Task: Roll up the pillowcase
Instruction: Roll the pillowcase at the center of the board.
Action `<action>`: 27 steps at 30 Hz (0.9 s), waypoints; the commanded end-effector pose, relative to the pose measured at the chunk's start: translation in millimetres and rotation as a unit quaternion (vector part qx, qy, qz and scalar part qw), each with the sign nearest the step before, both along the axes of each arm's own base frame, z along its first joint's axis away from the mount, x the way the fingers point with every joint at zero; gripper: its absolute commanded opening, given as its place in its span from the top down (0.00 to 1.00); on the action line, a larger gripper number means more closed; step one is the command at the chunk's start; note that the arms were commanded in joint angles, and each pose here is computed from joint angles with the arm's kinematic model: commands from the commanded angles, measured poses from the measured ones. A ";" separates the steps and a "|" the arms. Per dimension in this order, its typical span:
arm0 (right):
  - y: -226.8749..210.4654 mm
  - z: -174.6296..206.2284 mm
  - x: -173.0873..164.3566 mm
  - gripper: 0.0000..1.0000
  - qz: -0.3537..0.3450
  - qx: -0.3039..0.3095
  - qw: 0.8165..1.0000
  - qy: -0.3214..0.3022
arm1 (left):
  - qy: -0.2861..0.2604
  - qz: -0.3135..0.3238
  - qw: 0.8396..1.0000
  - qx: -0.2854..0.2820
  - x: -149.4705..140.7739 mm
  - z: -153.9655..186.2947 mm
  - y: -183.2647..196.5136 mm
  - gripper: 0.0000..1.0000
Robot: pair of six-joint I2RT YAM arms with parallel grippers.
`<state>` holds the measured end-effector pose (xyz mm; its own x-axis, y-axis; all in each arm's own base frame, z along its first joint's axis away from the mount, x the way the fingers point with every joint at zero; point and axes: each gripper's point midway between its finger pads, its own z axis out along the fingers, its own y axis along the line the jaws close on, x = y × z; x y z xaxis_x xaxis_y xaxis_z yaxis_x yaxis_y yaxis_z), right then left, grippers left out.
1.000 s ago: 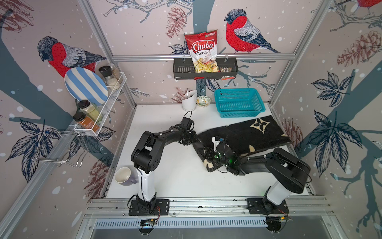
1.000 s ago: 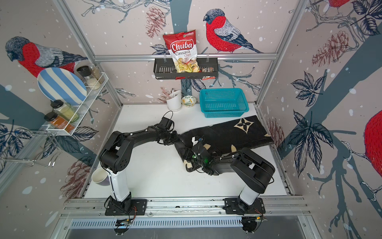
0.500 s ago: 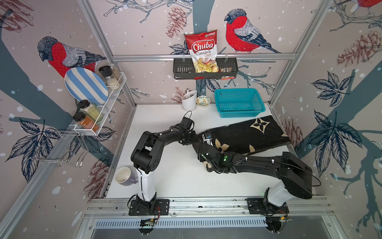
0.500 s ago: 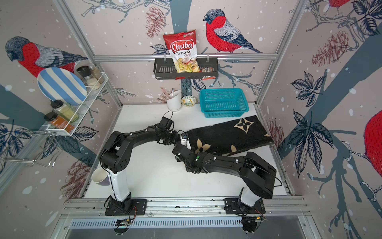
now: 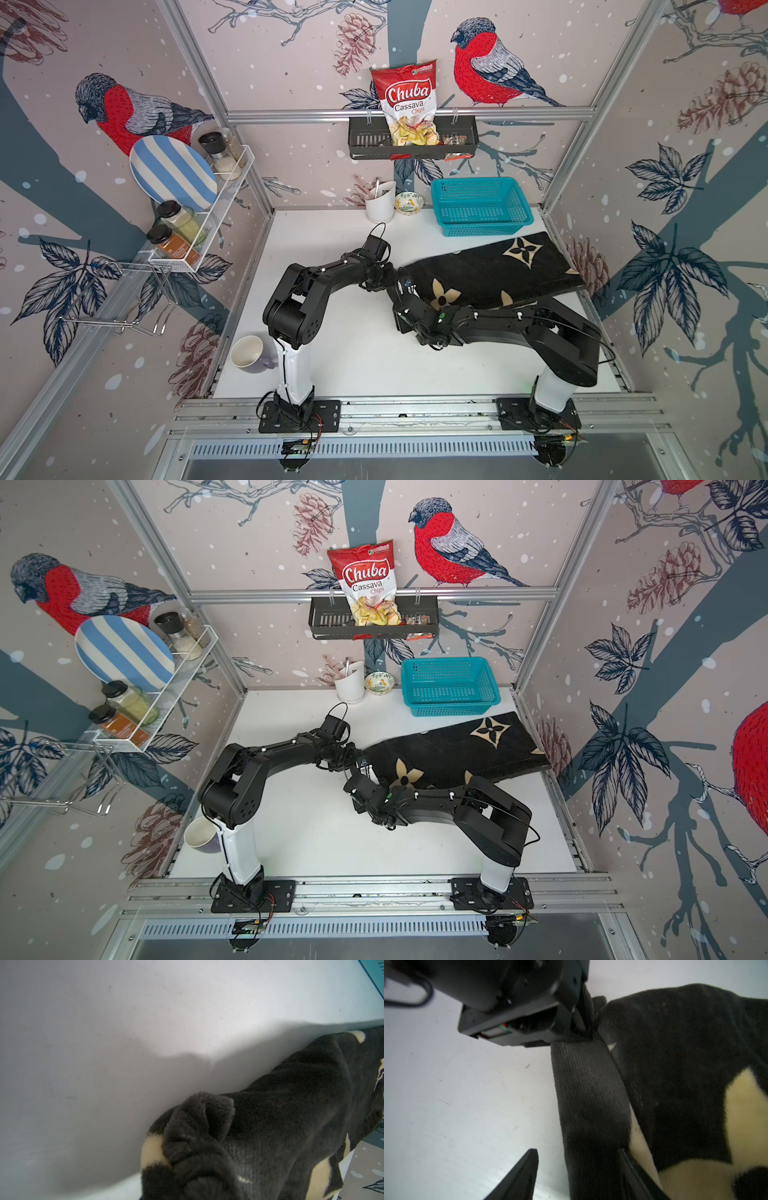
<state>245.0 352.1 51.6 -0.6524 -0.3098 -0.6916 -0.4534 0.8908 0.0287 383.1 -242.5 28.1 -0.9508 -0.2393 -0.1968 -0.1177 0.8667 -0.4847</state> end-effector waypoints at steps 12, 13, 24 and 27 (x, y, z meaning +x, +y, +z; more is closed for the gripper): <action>-23.5 -73.6 -19.1 0.84 -0.011 -0.135 0.991 0.001 | 0.001 -0.010 1.000 0.022 1.3 -3.7 2.6 0.73; -20.5 -72.9 -21.3 0.92 -0.012 -0.128 0.992 0.005 | -0.001 -0.009 1.000 0.022 2.8 -1.9 3.4 0.72; 39.6 -21.7 -32.5 1.00 -0.005 0.171 0.977 0.130 | -0.078 0.018 0.996 0.040 35.1 69.0 36.3 0.28; 43.7 -9.2 -29.5 1.00 -0.008 0.262 0.950 0.172 | -0.091 0.026 0.995 0.045 34.3 82.9 48.5 0.24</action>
<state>240.3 366.5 30.9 -0.7609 -0.0408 -0.6476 -0.3433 0.8722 0.3484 421.3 -207.7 105.7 -0.8878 -0.2743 -0.3697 -0.0799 0.8827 -0.4631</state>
